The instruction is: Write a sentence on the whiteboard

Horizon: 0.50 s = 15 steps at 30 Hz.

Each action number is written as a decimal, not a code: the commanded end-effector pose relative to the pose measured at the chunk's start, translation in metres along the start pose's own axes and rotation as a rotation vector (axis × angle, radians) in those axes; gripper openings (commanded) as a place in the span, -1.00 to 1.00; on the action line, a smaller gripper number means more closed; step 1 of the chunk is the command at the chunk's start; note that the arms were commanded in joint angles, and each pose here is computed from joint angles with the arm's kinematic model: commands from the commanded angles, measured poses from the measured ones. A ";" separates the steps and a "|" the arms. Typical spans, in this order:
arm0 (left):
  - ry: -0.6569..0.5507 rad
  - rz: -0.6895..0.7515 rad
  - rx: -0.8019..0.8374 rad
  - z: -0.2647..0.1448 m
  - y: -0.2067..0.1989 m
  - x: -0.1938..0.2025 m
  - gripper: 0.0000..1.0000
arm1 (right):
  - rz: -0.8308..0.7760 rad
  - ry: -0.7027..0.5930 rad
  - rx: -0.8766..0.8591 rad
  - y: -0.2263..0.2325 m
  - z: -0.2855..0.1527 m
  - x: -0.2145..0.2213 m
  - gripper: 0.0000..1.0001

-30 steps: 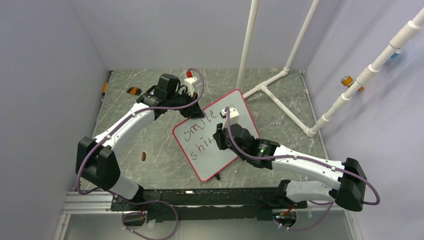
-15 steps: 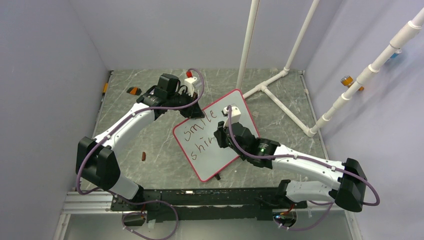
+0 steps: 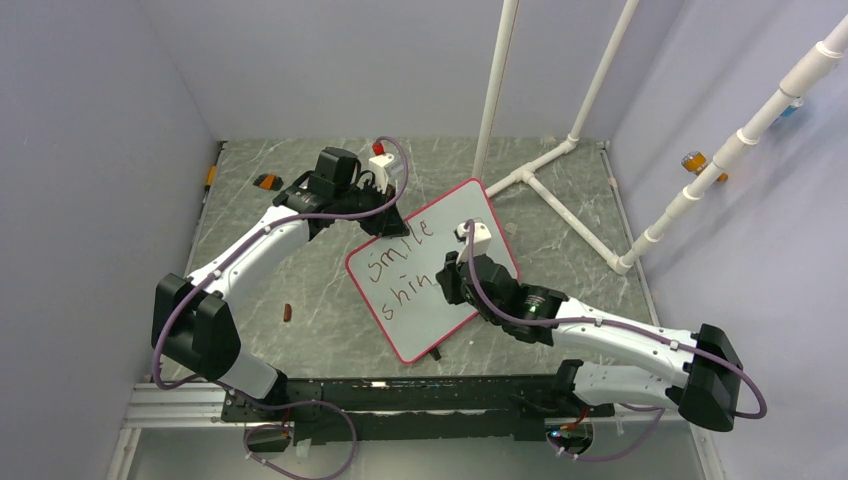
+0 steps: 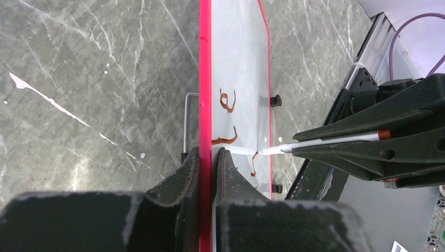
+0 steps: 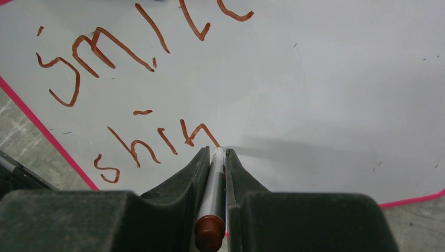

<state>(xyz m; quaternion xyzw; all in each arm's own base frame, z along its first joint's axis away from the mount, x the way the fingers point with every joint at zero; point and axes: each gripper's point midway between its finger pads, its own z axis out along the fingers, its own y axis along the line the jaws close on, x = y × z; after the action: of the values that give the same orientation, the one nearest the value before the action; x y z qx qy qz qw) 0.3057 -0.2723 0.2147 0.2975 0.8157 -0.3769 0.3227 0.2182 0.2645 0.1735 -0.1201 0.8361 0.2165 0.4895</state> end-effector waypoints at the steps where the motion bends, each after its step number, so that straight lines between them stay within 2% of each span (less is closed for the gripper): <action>1: -0.098 0.125 -0.083 -0.010 0.010 -0.030 -1.00 | 0.031 -0.023 0.007 -0.002 -0.002 -0.006 -1.00; 9: -0.100 0.125 -0.086 -0.011 0.010 -0.030 -1.00 | 0.093 -0.168 -0.072 0.009 -0.019 -0.044 -1.00; 15: -0.100 0.125 -0.088 -0.011 0.011 -0.030 -1.00 | 0.130 -0.220 -0.065 0.004 -0.018 -0.052 -1.00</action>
<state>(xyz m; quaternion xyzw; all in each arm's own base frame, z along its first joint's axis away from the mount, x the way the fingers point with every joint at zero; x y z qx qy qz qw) 0.3055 -0.2723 0.2148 0.2964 0.8160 -0.3775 0.3221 0.2181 0.2592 0.2118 -0.0875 0.7983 0.2686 0.5320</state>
